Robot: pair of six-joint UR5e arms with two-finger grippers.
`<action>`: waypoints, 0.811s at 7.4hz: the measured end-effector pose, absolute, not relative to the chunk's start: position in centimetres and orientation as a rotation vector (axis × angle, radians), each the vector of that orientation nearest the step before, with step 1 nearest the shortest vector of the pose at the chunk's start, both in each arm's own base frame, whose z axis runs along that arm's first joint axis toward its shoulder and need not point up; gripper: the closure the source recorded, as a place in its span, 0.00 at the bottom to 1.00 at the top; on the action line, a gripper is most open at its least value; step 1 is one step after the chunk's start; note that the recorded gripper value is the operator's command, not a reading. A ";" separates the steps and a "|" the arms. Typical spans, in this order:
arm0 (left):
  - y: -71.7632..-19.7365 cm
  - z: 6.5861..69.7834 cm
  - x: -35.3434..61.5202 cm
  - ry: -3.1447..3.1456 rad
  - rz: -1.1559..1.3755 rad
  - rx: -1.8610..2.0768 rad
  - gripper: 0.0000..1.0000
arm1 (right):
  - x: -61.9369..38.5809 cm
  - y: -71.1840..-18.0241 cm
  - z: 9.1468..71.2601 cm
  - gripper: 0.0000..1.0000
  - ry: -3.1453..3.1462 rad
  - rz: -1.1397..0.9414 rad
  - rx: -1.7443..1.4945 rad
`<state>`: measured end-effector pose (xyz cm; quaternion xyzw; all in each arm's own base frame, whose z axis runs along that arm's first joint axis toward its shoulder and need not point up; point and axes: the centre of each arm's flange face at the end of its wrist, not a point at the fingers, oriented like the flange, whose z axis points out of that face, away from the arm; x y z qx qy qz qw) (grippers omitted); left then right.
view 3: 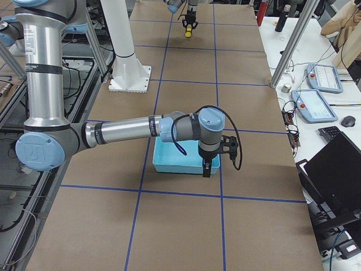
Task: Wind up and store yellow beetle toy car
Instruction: 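Drag the pressed car backward with the left gripper, away from the bin, then open the left gripper to release the car and lift the left arm away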
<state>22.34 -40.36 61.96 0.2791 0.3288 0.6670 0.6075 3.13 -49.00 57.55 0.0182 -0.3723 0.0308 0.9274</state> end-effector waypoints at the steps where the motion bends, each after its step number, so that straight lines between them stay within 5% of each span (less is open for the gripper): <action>1: -40.4 62.6 21.8 0.766 1.535 0.646 0.01 | 3.1 -49.0 57.6 0.00 -0.763 0.063 0.037; 6: -40.0 65.6 18.9 0.811 1.475 0.619 0.00 | 3.1 -49.0 57.5 0.00 -0.763 0.063 0.038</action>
